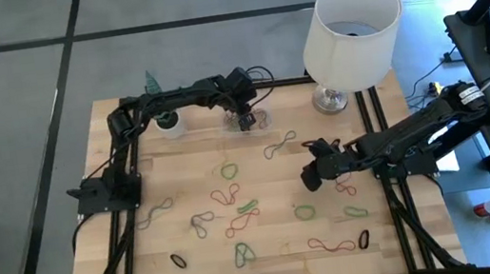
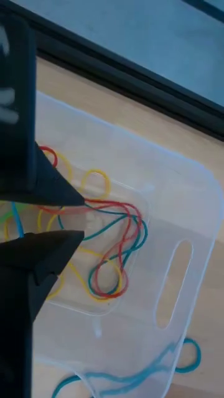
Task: Pick and place rubber bands into bin
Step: Put the green rubber band into the transparent bin
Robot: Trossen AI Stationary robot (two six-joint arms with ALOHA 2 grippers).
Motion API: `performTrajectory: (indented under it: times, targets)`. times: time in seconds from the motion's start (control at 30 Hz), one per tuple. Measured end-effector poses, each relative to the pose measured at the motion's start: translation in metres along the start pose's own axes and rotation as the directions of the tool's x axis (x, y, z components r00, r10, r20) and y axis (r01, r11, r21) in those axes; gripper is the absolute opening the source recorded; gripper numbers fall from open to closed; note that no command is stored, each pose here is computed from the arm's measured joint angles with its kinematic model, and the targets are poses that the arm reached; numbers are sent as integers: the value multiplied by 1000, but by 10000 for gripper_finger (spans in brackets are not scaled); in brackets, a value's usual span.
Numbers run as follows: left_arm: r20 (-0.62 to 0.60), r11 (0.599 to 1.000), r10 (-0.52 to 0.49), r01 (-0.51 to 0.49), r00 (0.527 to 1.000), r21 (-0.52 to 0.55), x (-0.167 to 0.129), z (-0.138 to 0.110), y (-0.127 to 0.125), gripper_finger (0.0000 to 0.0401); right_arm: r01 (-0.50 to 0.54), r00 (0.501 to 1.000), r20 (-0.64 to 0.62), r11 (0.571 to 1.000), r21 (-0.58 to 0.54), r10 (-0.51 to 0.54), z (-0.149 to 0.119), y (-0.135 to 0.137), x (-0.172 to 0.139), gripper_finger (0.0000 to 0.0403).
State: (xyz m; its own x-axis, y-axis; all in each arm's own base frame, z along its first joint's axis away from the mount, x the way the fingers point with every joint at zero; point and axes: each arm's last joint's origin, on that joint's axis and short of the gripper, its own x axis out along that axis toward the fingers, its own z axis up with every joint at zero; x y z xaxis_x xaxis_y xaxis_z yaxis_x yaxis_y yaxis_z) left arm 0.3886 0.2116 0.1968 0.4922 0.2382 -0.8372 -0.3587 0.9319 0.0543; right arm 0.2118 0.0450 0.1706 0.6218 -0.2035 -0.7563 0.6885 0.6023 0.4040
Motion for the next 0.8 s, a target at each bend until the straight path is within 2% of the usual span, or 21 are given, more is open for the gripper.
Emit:
performTrajectory:
  times: [0.2,0.33,0.47,0.63,0.8]
  targets:
    - [10,1000,2,-2,1000,13,-9,3,-6,107,0,1000,-1,1000,-30,0,0,0,0,9]
    - [23,1000,-1,1,1000,-6,-32,7,-13,108,-4,1000,1,997,-79,4,0,1,0,9]
    - [5,996,-20,20,1000,-84,-68,7,-26,81,-11,1000,-14,996,-89,9,0,1,0,9]
    - [23,992,-59,61,998,-107,-116,2,-53,12,-34,999,-47,987,-155,27,-1,1,0,9]
    - [55,987,-114,119,992,-105,-161,-10,-85,2,-89,990,-125,975,-201,64,-4,2,0,10]
